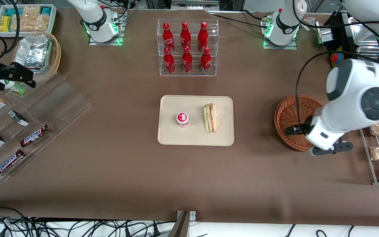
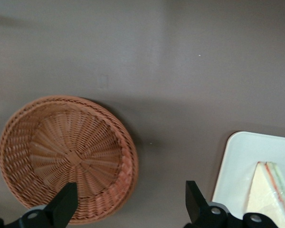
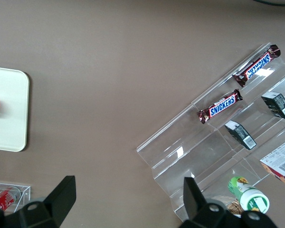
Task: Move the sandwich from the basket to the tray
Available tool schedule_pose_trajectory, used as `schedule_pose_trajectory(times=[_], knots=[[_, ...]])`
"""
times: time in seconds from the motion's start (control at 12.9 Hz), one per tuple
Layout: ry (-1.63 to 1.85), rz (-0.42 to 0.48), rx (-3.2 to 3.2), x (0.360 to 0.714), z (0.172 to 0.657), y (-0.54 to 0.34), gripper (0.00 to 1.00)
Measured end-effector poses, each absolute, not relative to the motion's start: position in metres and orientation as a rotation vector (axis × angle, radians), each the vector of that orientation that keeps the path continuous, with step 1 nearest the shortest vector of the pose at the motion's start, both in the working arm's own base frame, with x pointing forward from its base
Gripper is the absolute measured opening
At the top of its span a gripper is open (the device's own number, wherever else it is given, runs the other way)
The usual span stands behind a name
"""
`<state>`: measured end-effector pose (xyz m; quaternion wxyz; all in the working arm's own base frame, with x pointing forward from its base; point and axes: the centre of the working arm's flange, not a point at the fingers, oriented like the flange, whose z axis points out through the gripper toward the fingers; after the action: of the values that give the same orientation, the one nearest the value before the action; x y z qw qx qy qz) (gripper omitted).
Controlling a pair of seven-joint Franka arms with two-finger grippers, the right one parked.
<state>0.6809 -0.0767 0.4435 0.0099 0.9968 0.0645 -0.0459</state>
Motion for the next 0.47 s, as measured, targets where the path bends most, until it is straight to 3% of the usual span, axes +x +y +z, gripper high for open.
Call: schedule_pose_trajectory(times=[0.47], knots=[[-0.100,-0.137,3.053,0.679,0.456,-0.005,1.00]])
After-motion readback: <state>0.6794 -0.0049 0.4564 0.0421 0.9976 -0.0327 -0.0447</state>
